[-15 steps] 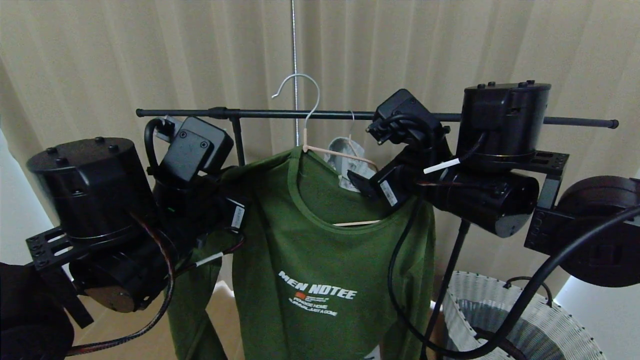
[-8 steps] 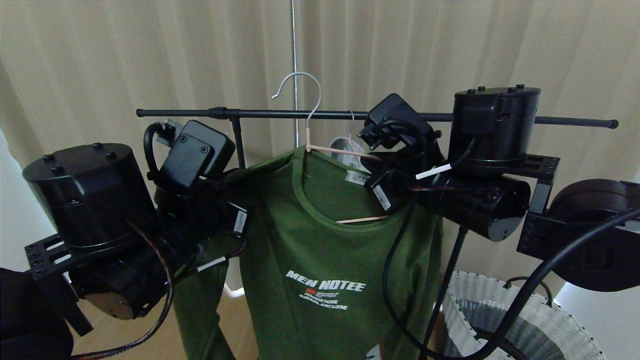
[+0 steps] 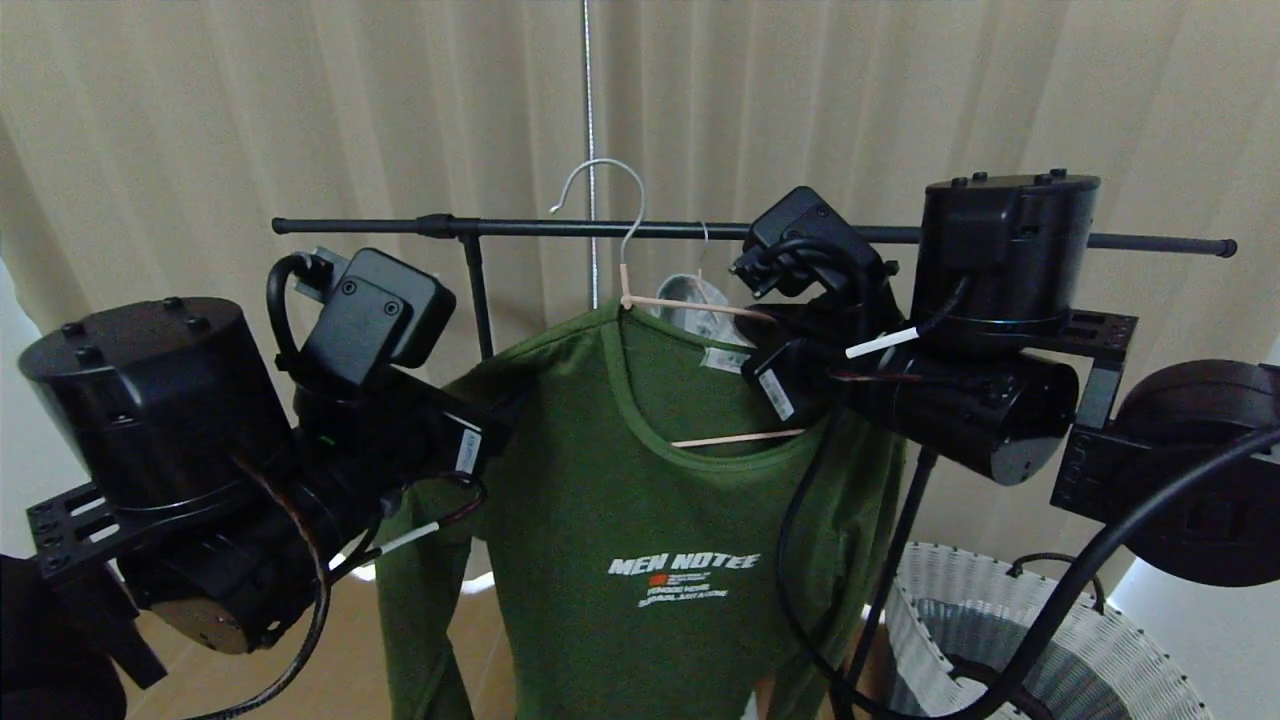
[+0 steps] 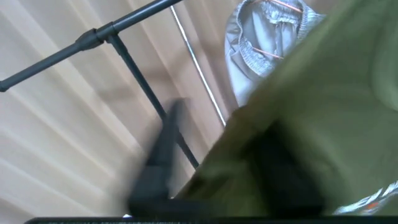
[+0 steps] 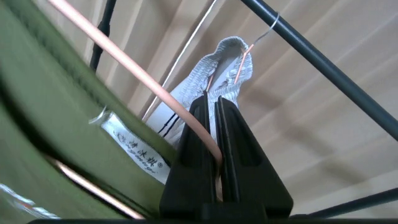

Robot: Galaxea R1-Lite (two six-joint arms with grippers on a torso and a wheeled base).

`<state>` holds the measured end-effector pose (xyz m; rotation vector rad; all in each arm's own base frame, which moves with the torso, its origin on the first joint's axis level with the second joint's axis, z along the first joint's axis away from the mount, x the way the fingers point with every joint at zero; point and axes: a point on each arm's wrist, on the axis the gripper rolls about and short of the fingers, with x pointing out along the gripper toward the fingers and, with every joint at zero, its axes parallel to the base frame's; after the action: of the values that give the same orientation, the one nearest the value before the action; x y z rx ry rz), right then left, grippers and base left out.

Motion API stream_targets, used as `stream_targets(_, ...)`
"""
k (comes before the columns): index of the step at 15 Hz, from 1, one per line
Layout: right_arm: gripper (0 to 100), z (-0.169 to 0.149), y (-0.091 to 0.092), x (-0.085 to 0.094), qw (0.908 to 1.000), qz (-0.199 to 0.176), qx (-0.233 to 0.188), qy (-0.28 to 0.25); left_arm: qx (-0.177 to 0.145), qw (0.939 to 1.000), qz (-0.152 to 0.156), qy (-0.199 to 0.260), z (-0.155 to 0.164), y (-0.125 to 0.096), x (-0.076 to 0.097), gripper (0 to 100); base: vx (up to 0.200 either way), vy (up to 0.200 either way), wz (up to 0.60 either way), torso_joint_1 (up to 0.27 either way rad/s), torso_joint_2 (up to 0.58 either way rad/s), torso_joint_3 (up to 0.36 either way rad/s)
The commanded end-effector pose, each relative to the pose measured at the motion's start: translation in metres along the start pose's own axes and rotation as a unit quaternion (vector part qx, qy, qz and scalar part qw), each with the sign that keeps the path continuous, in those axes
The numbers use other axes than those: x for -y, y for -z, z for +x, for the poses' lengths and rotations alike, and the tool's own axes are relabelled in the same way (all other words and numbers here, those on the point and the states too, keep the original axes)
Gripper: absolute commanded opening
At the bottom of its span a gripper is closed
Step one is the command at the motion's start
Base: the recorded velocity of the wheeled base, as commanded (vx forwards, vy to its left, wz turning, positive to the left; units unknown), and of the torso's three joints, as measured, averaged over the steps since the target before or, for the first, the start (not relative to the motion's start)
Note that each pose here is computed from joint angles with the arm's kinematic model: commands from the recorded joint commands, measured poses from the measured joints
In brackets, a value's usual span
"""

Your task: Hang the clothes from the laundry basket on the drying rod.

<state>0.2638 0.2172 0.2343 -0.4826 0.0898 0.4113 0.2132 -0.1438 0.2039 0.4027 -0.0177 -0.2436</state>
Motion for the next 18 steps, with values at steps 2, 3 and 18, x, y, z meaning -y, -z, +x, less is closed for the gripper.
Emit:
stream_targets(2, 0, -0.008, 0.004, 0.019, 0.9991, 0.01, -0.007, 0.041, -0.001, 1.0, 0.001, 0.008, -0.011, 0.004, -0.003, 100, 0.0, 0.0, 0.0, 0.0, 0.0, 0.0)
stream_targets(3, 0, -0.011, 0.009, 0.03, 0.9981, 0.015, -0.005, 0.06, -0.004, 0.9997, 0.005, 0.026, -0.016, 0.011, -0.003, 100, 0.0, 0.0, 0.0, 0.0, 0.0, 0.0)
stream_targets(18, 0, -0.081, 0.013, 0.069, 0.9927, 0.041, 0.056, 0.099, -0.043, 0.993, 0.009, 0.109, -0.004, 0.05, -0.01, 100, 0.0, 0.0, 0.0, 0.0, 0.0, 0.0)
